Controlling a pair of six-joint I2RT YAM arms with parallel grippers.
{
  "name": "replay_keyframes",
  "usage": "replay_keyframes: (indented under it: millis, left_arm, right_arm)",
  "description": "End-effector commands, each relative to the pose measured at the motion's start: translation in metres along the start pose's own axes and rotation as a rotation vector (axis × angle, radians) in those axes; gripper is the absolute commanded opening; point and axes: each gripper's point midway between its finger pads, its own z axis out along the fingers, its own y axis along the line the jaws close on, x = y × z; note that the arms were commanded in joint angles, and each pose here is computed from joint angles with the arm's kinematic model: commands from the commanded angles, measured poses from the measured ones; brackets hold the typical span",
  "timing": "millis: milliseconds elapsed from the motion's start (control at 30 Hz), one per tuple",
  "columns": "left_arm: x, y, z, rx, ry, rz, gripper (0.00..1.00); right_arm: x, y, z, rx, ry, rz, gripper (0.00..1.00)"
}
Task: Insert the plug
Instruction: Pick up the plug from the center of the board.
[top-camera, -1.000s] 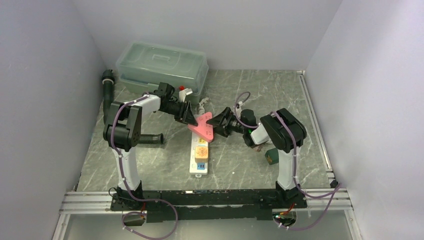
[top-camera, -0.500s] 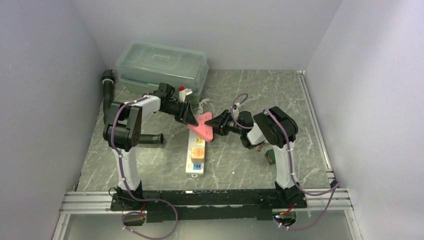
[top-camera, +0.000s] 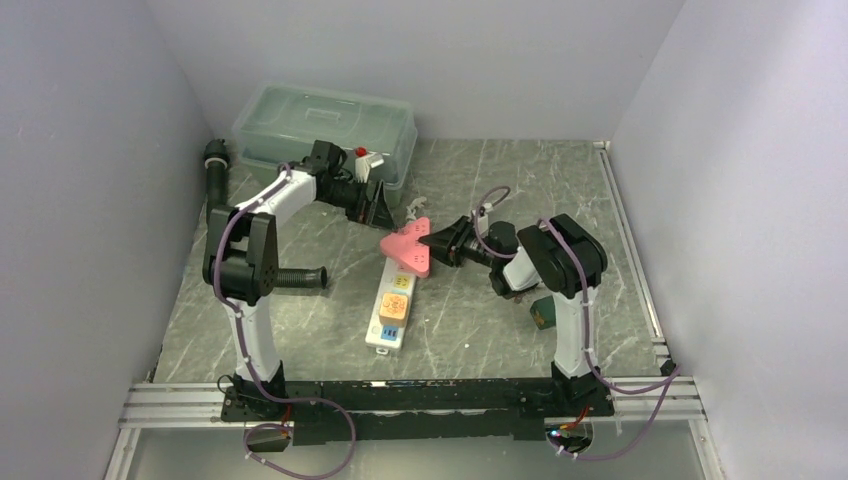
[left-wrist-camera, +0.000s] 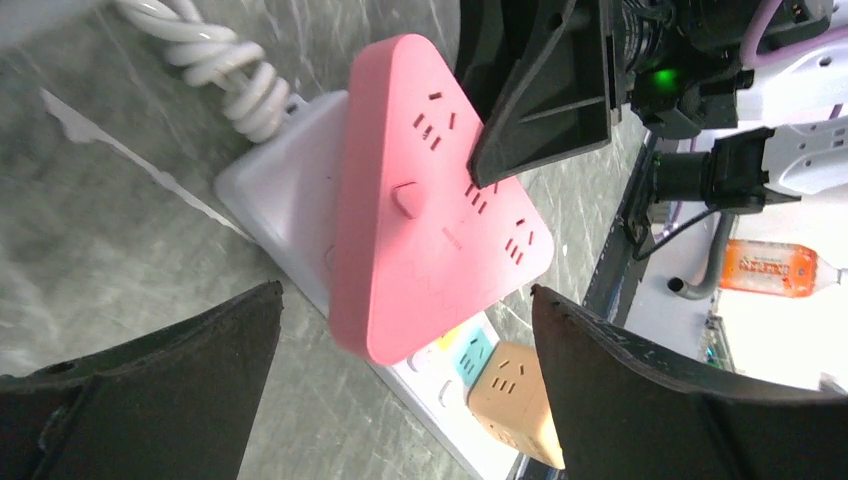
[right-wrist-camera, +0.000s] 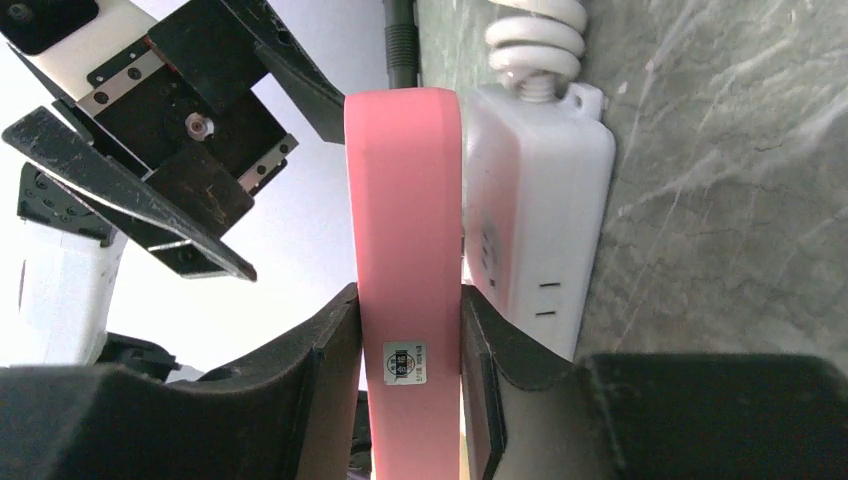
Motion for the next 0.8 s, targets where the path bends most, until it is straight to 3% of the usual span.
replay_keyframes:
  millis: [0, 300, 600, 767]
  left_arm:
    - [-0.026, -0.011, -0.031, -0.062, -0.040, 0.079, 1.00]
    - [0.014, 0.011, -0.013, -0.043, 0.008, 0.008, 0.98]
    - [0.001, 0.009, -0.003, -0.031, 0.001, 0.009, 0.88]
    - [0.009, 0.009, 0.005, 0.008, 0.009, -0.044, 0.87]
  right_arm:
    - [-0.014, 0.046, -0.013, -0.114, -0.044, -0.089, 0.05]
    - [-0.013, 0.060, -0.020, -0.164, -0.041, -0.086, 0.04]
    - [-0.017, 0.039, -0.049, -0.079, -0.121, -0.073, 0.04]
    - [-0.021, 0.031, -0.051, -0.077, -0.143, -0.057, 0.03]
